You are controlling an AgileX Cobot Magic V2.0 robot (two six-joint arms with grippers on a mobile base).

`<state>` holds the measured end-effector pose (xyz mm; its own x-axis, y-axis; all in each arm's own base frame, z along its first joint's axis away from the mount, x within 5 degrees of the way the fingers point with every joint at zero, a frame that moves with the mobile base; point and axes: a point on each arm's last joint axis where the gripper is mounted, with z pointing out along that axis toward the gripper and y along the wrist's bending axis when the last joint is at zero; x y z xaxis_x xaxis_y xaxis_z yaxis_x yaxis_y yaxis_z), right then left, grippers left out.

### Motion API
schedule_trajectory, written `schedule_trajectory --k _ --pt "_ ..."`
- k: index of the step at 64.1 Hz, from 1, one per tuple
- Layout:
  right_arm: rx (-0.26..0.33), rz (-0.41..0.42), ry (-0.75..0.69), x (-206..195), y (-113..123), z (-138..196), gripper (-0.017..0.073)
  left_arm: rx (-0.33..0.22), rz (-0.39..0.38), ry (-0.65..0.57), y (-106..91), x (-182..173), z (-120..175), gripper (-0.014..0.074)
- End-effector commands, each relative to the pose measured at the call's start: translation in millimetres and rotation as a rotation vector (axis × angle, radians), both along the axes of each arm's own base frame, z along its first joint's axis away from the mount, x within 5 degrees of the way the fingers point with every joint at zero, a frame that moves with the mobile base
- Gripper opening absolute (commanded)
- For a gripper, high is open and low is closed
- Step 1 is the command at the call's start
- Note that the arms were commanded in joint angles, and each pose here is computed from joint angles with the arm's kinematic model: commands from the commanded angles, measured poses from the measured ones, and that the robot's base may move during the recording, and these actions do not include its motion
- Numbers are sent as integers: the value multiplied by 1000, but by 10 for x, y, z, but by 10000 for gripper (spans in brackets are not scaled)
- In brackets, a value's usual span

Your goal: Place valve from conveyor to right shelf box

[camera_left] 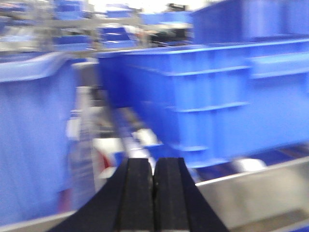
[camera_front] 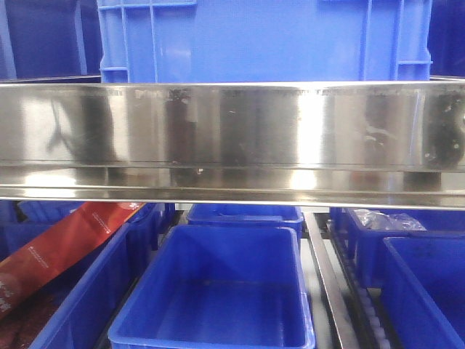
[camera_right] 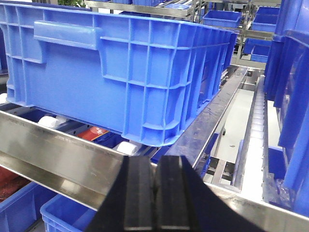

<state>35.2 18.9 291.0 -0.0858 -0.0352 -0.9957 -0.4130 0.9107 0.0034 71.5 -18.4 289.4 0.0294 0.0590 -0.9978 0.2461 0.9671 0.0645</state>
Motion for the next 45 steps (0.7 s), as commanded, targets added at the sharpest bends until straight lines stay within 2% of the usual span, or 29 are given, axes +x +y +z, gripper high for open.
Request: schedule_trajectory --k 1,9,21,24,26,45 --pt "-2 -6 -28 -3 -8 16 -162 -12 81 -36 73 -71 -106 -111" --pt "-2 -6 -28 -3 -8 16 -162 -13 184 -50 145 -150 -374 -111" --pt "-2 -6 -28 -3 -8 16 -162 -15 278 -84 200 -155 -752 -111" --pt "-2 -6 -28 -3 -8 16 -162 -19 288 -125 207 -160 -714 -111" --pt "-2 -6 -29 -3 -8 17 -162 -13 288 -73 206 -154 -762 -111" --pt "-1 -6 -30 -3 -8 18 -162 -13 286 -73 204 -154 -762 -111"
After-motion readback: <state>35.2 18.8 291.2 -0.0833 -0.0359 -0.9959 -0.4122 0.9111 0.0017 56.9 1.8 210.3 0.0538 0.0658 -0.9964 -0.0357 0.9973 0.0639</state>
